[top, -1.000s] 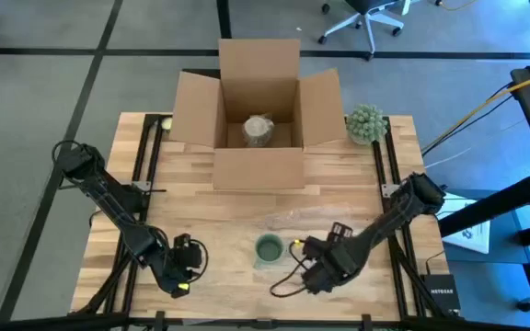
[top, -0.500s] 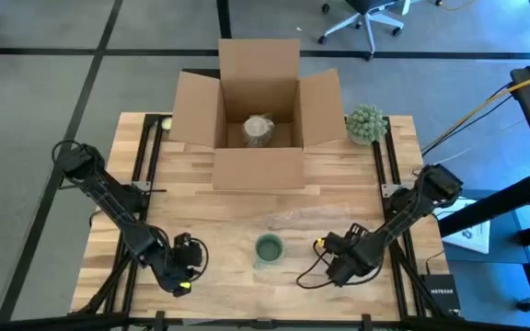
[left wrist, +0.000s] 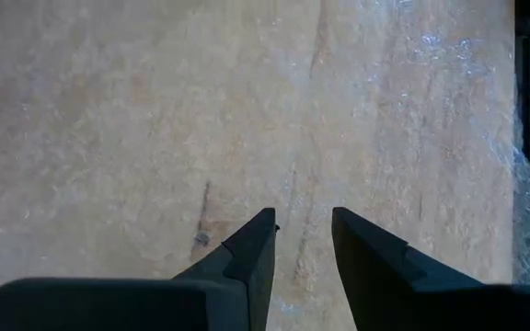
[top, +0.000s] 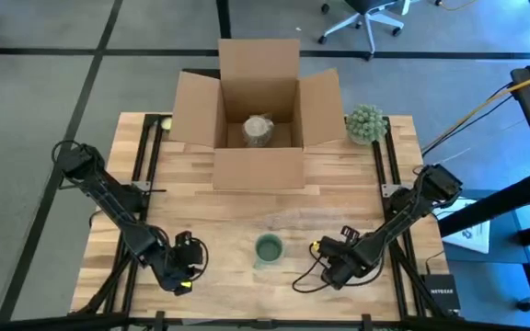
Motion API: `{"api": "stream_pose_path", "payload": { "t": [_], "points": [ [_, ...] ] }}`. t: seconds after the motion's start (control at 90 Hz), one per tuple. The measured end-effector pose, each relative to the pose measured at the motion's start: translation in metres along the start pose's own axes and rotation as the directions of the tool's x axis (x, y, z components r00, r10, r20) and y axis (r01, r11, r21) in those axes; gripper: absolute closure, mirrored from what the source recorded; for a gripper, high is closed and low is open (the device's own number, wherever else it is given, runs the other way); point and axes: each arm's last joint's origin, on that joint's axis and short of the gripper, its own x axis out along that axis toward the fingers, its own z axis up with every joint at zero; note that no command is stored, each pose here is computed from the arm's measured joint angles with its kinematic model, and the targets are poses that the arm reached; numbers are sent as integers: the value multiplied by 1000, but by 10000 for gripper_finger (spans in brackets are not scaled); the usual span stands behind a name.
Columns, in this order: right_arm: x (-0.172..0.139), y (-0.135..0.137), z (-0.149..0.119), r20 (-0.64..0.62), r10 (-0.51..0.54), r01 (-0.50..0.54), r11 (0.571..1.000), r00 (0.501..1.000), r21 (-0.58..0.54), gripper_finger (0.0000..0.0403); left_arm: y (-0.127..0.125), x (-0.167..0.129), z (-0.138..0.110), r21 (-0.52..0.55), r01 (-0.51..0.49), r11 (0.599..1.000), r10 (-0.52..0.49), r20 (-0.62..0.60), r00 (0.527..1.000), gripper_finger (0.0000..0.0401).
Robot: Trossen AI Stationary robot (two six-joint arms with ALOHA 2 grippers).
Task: Wrap mug
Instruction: Wrap the dark green mug using the transparent bubble wrap
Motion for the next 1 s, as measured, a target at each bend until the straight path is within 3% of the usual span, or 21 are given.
{"api": "stream_pose_path", "payload": {
  "t": [0.156,0.289,0.533,0.8,1.0],
  "points": [
    [-23,13,12,66,14,-10,998,998,-67,399,0,0,0,0,0,1000,0,0,1000,307],
    [-51,27,27,204,29,-3,991,978,-130,398,0,0,0,-2,-2,1000,2,4,1000,307],
    [-92,50,52,510,99,17,976,855,-217,402,0,0,0,-9,-8,1000,8,14,1000,307],
    [-92,70,83,651,221,-27,956,726,-293,402,-1,1,6,-35,6,999,-3,65,998,307],
    [-74,62,119,689,167,56,956,705,-289,402,-2,4,20,-54,56,997,-48,129,990,307]
  ]
}}
